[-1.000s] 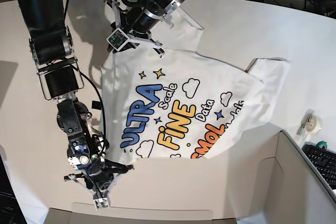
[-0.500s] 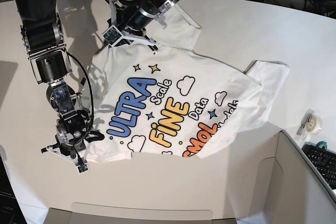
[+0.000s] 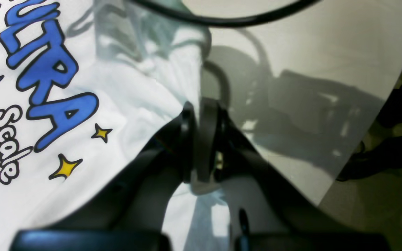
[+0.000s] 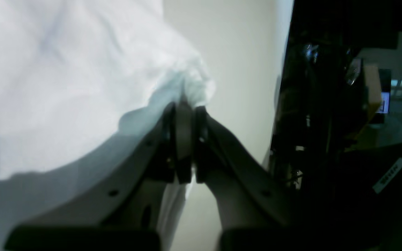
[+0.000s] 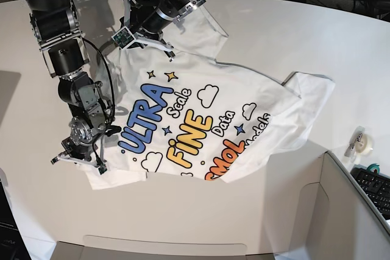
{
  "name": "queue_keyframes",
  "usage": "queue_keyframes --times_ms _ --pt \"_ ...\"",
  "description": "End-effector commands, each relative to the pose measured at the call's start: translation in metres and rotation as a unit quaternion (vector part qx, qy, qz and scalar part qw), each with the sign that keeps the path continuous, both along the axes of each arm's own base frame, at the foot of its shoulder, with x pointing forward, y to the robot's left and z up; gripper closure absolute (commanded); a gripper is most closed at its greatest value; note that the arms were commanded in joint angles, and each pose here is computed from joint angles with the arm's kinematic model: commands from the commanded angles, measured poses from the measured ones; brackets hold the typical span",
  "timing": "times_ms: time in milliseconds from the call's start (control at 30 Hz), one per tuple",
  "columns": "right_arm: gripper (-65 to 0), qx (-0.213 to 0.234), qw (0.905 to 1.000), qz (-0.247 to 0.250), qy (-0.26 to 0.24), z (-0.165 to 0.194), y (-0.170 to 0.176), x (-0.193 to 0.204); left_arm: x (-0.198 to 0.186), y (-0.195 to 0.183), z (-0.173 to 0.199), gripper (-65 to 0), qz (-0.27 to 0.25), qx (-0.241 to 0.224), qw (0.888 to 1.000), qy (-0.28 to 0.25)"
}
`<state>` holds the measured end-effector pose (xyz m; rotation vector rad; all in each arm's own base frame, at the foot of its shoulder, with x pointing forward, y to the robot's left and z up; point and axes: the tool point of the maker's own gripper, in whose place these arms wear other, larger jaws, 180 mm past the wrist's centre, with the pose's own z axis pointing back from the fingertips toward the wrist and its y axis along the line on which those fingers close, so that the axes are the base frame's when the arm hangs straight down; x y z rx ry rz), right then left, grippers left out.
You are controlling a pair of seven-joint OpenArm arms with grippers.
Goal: Layout the t-shirt on the table in an organized manner, then fold the t-shirt properly
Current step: 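Release the shirt and raise both grippers above the collar edge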
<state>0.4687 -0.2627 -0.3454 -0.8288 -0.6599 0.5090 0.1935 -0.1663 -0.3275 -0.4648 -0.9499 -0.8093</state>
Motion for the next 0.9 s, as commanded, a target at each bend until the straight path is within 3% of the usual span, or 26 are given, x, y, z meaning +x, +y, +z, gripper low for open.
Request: queue_keyframes --times_ms 0,200,300,500,567,733,867 --pt "0.0 -0.012 0.9991 0.001 -0.041 0.029 -0.005 0.015 0.001 -0.009 0.015 -0.4 -0.001 -0.022 1.000 -0.016" --pt "0.0 -0.027 0.9990 -0.009 -0.034 0.028 -0.026 0.007 0.001 -0.009 0.015 -1.3 -0.001 -0.022 1.000 -0.016" --pt "0.0 -0.030 0.9989 -0.010 -0.035 0.029 -0.029 0.007 0.001 -0.009 0.015 -6.4 -0.001 -0.022 1.000 -0.016" --pt "-21.1 -0.031 0.9988 -0.008 -0.036 0.030 -0.027 0.008 0.002 -0.008 0.017 -24.7 0.001 -0.025 1.000 -0.017" --pt "-26.5 -0.030 0.9988 -0.007 -0.039 0.032 -0.026 0.010 0.002 -0.008 0.018 -27.8 0.001 -0.024 1.000 -0.019" --pt "-28.5 -0.024 0.9966 0.008 -0.078 0.060 -0.015 0.019 0.002 -0.007 0.040 -27.7 0.003 -0.044 0.999 -0.027" --pt "-28.5 0.023 0.9879 -0.031 -0.150 0.105 -0.032 0.020 0.005 -0.004 0.052 -27.7 0.007 -0.056 0.998 -0.036"
